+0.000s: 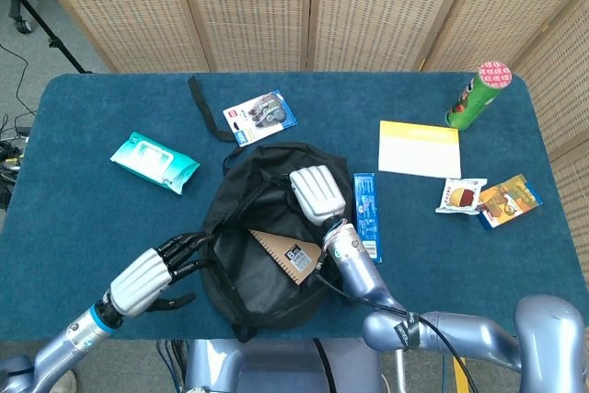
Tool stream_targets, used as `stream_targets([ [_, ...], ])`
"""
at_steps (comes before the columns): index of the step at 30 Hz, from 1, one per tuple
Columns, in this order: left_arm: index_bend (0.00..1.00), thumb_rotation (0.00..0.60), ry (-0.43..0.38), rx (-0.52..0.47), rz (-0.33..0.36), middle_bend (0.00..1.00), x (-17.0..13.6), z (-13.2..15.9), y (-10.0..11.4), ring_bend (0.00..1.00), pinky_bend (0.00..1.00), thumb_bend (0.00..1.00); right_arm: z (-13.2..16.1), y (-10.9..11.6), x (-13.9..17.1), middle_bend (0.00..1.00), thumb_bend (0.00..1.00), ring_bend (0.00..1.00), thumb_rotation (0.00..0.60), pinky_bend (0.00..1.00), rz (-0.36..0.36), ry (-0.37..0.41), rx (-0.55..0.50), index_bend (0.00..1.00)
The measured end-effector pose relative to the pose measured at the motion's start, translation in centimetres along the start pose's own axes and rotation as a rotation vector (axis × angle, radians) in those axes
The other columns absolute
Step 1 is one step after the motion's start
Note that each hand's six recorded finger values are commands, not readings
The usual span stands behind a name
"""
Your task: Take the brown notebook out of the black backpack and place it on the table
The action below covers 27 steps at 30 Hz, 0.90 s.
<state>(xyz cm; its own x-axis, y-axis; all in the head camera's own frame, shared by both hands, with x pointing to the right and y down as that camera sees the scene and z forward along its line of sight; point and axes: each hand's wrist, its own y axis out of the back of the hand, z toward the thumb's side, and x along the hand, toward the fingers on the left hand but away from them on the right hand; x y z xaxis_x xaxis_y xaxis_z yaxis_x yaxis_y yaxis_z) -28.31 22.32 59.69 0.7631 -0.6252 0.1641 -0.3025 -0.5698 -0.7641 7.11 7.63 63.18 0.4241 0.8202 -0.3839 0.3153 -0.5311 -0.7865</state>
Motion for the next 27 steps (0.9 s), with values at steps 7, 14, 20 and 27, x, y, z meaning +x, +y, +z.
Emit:
stream_targets([
  [7,0.29,0.6,-0.034,-0.003,-0.027,0.04,1.7,0.8,-1.8,0.09,0.2,0.23,0.2,0.1,0.2,0.66,0.83,0.54,0.6,0.59,0.01,-0.003,-0.036,0.68],
  [14,0.29,0.6,-0.028,0.012,-0.103,0.06,4.0,0.7,-4.4,0.09,0.2,0.23,0.6,0.5,0.5,0.66,0.83,0.54,0.6,0.59,0.027,-0.008,-0.098,0.68],
  [20,0.29,0.6,-0.028,0.032,-0.153,0.06,6.7,0.7,-6.7,0.09,0.2,0.23,0.5,0.6,0.7,0.66,0.83,0.54,0.6,0.59,0.037,-0.025,-0.113,0.68],
  [27,0.29,0.6,-0.023,0.055,-0.159,0.06,9.3,0.3,-7.6,0.09,0.2,0.22,0.6,0.5,1.0,0.66,0.83,0.54,0.6,0.59,0.08,-0.037,-0.156,0.68],
])
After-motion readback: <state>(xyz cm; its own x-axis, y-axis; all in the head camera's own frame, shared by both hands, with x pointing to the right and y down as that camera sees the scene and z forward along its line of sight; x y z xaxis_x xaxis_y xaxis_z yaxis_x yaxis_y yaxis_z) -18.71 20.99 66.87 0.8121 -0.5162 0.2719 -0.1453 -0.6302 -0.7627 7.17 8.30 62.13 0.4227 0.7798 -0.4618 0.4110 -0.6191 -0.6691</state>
